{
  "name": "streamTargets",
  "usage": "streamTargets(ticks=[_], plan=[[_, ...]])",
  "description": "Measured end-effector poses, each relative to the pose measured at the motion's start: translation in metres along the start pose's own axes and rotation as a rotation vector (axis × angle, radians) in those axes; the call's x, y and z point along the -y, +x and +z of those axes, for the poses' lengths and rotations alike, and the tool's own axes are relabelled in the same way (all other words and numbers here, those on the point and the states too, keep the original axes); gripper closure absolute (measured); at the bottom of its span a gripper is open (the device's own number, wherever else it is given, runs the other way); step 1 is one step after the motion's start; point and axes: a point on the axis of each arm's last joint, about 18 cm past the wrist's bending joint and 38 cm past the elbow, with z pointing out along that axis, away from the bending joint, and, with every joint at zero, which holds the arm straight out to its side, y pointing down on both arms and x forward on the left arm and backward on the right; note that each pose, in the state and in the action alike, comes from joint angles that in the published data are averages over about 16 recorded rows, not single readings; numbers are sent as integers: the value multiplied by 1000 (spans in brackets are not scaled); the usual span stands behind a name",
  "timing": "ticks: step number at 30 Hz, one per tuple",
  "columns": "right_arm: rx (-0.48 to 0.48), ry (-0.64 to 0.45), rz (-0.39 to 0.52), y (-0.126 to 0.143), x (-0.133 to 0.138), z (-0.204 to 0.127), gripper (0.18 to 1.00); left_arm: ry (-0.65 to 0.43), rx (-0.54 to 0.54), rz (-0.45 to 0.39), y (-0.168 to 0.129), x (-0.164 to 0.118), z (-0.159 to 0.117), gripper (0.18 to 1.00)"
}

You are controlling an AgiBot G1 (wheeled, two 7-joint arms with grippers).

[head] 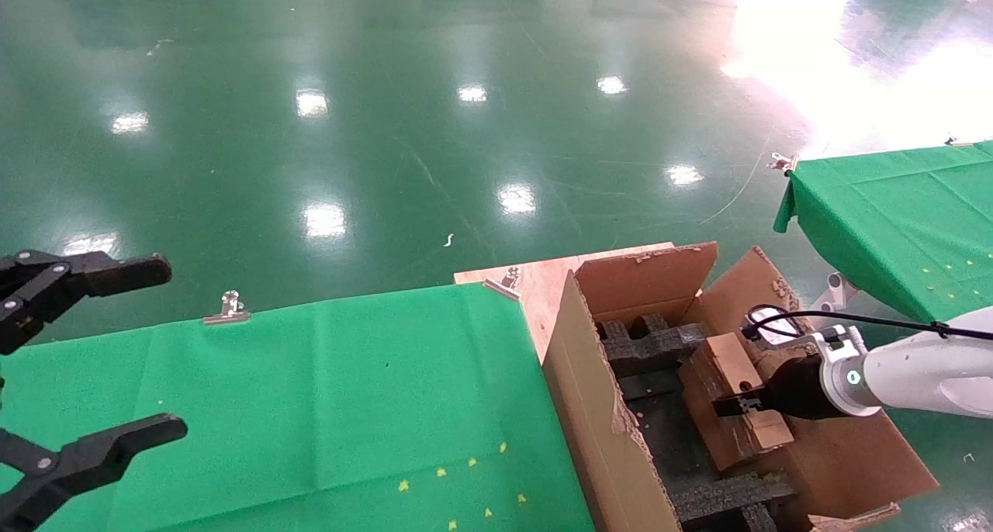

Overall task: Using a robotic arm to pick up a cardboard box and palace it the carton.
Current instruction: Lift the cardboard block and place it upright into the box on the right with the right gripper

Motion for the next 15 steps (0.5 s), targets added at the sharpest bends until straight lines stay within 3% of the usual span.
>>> streamTargets(ticks=[15], plan=[[0,1,3,0,0,0,843,0,0,0,0,0,0,183]])
